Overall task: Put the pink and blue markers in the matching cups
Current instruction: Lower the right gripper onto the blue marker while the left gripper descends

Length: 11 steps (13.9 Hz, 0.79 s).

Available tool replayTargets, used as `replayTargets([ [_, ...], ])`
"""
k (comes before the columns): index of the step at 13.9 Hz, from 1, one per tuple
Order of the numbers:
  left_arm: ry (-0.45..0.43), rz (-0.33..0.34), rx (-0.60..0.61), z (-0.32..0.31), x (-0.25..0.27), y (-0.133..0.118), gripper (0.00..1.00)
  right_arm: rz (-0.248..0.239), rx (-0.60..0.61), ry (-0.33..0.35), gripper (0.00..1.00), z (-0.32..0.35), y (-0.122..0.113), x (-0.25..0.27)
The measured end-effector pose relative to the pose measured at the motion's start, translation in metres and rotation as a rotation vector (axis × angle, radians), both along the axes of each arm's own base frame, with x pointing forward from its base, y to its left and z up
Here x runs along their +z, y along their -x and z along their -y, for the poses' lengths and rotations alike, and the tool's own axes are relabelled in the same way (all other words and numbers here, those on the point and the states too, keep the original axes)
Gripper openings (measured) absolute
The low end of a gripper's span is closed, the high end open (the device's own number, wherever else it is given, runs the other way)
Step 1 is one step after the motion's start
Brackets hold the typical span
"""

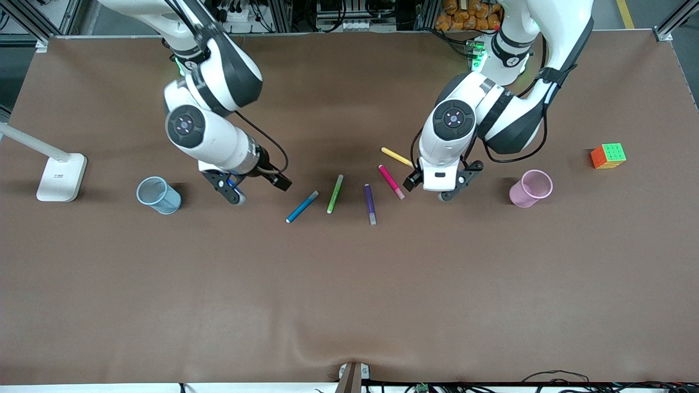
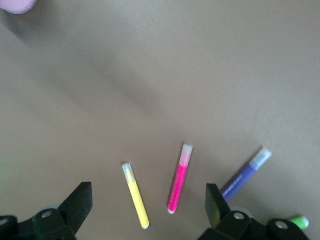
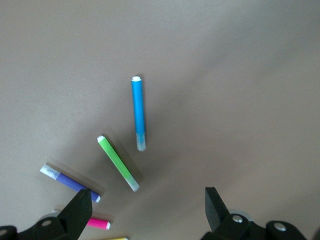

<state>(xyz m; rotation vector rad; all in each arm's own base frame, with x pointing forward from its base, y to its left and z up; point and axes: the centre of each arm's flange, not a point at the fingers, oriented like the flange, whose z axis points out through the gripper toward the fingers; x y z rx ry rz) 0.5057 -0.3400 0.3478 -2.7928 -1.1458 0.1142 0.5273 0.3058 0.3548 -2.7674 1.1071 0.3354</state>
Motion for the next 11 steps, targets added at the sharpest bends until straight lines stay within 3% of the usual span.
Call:
replayTargets([
  [6, -0.062, 0.041, 0.031, 0.0, -0.002, 0.0, 1.0, -0.013, -0.048, 0.0, 1.0, -0.035, 0.014, -0.061],
  [11, -0.105, 0.047, 0.039, 0.006, -0.012, 0.012, 1.0, -0.004, -0.045, 0.128, 0.99, -0.052, 0.029, -0.115],
])
